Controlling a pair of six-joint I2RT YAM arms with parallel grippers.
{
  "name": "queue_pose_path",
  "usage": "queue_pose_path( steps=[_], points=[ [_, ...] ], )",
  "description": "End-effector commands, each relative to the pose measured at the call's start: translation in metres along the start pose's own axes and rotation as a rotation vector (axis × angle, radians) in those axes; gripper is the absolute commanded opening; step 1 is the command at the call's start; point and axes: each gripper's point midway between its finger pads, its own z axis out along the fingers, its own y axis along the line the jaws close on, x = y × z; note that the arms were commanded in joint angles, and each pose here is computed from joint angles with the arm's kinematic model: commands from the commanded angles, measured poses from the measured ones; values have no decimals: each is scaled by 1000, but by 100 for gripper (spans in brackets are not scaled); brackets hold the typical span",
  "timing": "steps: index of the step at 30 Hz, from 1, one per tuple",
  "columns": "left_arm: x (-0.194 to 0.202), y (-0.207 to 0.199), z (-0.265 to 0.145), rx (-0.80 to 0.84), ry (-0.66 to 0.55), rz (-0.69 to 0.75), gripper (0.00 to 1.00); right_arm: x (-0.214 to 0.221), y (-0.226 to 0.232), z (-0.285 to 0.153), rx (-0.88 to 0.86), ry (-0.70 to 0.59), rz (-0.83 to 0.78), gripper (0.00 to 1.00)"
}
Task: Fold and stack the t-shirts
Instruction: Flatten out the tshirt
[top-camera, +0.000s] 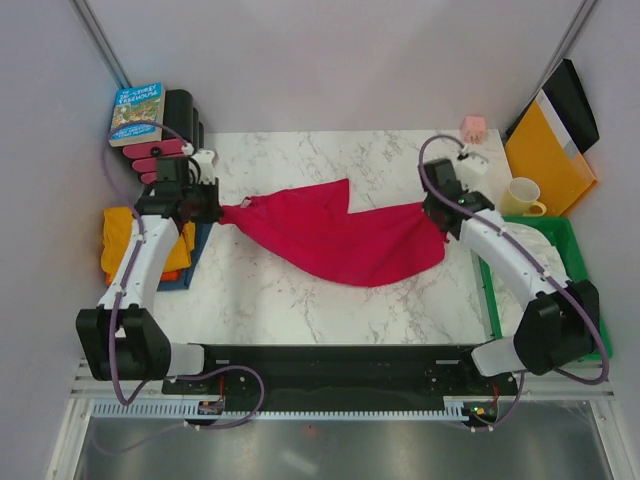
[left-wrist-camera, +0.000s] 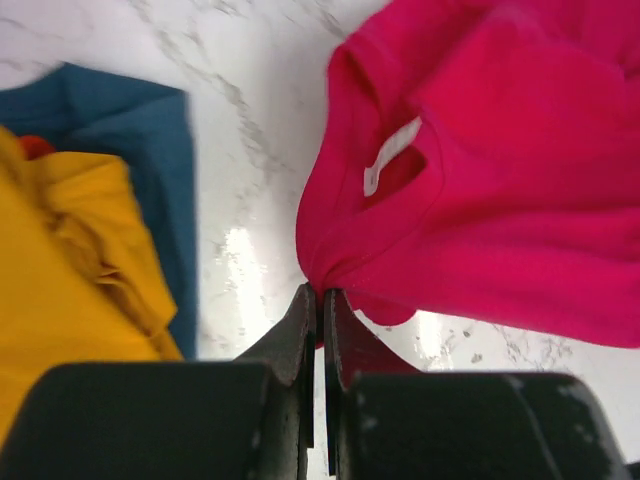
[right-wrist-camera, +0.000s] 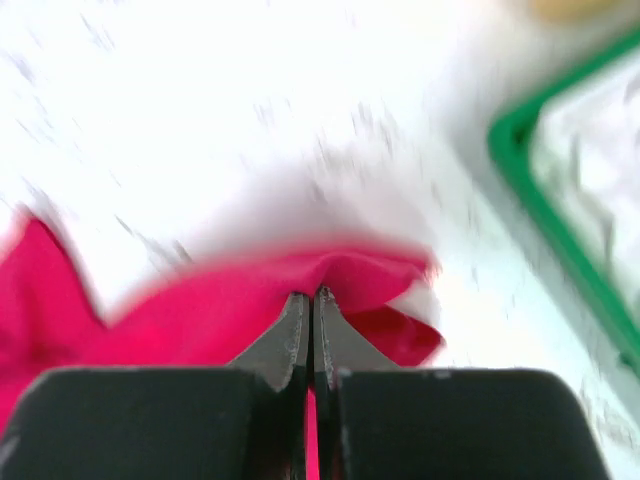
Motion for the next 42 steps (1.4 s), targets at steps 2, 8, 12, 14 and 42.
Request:
queue_pose_path(
  steps=[2, 8, 12, 14, 42],
  points=[
    [-38, 52, -33, -131, -128, -75, 2, -79, -2, 18, 96, -60, -59, 0],
    [-26, 78, -23, -206, -100, -111, 2, -77, 2, 54, 142, -18, -59, 0],
    [-26, 90, -16, -232, -95, -115, 2, -66, -1, 68, 157, -4, -87, 0],
    [-29, 93, -13, -237, -96, -116, 2, -62, -2, 75, 164, 3, -106, 0],
    [-105, 29, -189, -195, -513, 22, 2, -172, -33, -135, -197, -376, 30, 0]
  ],
)
